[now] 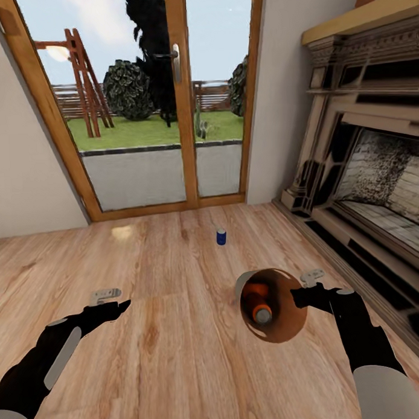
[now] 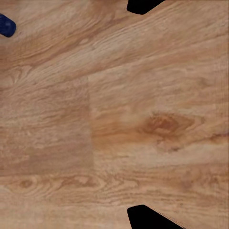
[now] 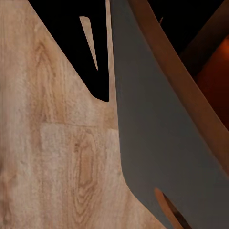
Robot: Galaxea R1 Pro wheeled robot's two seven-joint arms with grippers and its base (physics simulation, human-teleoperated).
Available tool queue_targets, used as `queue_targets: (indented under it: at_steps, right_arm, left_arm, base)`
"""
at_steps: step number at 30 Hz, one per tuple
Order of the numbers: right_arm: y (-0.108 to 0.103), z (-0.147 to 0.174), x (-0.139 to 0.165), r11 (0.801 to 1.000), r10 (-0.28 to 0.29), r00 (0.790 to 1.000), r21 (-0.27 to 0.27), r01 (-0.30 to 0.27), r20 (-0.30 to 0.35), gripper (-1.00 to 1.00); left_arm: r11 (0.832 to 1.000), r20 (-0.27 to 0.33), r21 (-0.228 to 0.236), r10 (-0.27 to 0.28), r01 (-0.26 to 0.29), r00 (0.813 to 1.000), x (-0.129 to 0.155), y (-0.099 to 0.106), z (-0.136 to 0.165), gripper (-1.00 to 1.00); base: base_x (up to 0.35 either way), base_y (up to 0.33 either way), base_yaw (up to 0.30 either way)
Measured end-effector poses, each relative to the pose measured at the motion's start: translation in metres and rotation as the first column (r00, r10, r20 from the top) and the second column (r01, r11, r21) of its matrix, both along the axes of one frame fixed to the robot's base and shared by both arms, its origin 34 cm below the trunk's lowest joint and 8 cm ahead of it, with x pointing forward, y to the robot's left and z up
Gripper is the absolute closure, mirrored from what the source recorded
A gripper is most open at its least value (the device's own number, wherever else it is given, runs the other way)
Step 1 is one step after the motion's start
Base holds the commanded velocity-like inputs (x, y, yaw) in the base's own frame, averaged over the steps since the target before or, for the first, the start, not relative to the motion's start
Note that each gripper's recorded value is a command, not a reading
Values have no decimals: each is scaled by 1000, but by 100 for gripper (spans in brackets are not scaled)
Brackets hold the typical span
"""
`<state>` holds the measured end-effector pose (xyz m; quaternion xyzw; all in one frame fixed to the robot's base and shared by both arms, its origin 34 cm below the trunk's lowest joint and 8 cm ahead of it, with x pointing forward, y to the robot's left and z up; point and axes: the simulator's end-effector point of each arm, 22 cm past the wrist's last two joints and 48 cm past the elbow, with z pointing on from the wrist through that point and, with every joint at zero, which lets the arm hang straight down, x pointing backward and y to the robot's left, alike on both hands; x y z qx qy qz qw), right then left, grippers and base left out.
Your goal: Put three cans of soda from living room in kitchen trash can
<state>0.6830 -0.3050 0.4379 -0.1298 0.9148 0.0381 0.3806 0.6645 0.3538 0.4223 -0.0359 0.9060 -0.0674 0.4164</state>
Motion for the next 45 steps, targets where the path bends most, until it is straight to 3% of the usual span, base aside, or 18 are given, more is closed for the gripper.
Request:
queue_targets:
  at_steps: [38, 45]
  right_arm:
    - [2, 15, 2, 1000, 1, 1000, 5, -1, 27, 100]
    - [3, 15, 2, 1000, 2, 1000, 6, -3, 28, 100]
  left_arm:
    - [1000, 15, 2, 3, -3, 1000, 0, 1, 9, -100]
    - [1000, -2, 2, 10, -10, 1000, -3, 4, 2, -100]
  base:
    - [261, 197, -243]
    - [222, 255, -72]
